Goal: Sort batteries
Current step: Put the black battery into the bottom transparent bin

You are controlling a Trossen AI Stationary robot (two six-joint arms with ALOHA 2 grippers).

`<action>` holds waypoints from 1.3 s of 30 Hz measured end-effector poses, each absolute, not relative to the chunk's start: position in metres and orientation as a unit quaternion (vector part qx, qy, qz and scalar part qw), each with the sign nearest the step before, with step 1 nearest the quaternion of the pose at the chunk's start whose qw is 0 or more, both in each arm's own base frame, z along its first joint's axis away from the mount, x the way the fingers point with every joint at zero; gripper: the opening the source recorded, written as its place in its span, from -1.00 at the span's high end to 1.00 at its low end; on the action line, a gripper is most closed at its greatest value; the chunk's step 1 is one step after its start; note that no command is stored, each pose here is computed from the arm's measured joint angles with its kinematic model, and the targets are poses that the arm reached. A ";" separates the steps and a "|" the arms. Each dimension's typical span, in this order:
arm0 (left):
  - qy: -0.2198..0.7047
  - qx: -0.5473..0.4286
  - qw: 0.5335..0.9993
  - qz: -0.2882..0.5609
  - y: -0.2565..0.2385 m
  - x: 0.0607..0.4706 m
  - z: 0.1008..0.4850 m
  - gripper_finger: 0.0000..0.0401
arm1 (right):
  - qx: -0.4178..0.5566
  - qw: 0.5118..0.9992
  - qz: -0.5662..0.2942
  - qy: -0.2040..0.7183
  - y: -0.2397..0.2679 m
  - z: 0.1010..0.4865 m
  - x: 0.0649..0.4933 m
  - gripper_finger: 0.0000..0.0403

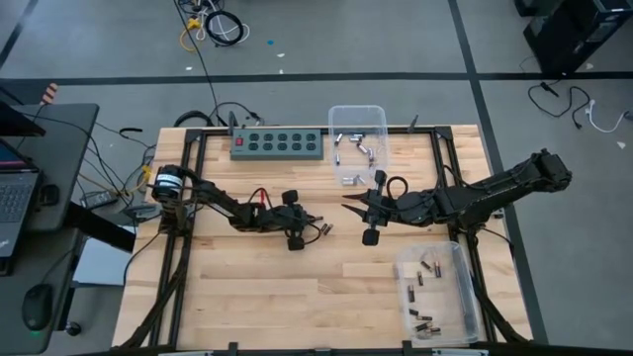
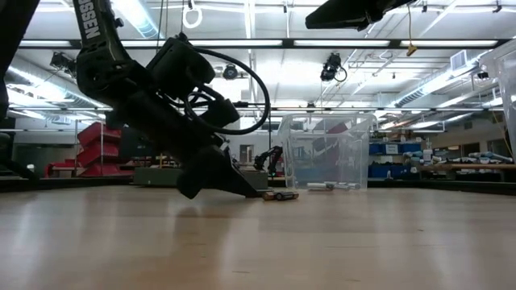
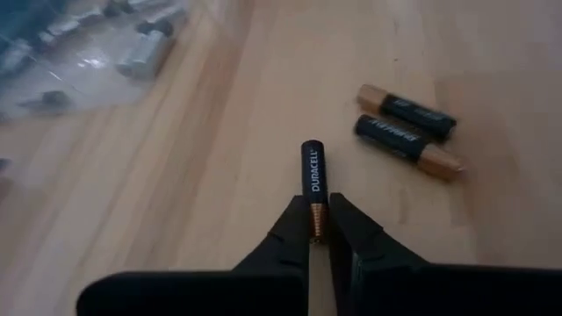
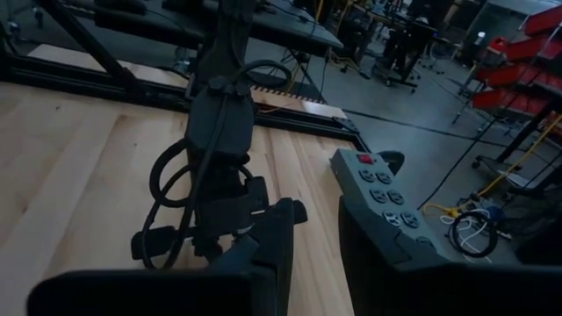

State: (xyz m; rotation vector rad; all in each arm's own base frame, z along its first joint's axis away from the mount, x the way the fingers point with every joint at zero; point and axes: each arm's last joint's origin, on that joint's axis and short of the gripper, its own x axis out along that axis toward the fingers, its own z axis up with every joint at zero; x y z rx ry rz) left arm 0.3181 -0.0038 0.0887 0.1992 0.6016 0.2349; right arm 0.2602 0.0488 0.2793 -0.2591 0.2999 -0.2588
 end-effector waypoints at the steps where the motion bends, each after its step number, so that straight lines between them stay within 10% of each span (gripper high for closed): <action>1: 0.293 0.108 0.942 0.119 -0.004 0.318 0.090 0.94 | -0.128 0.972 -0.128 0.149 0.049 0.279 0.260 0.60; 18: 0.230 0.136 0.952 0.150 0.007 0.313 0.143 0.96 | -0.112 0.972 -0.103 0.182 0.049 0.251 0.284 0.60; 33: 0.299 0.043 0.943 0.139 0.035 0.316 0.090 0.01 | -0.106 0.974 -0.099 0.174 0.047 0.249 0.288 0.60; 39: 0.306 0.042 0.940 0.146 0.036 0.317 0.086 -0.07 | -0.112 0.974 -0.098 0.173 0.046 0.250 0.288 0.60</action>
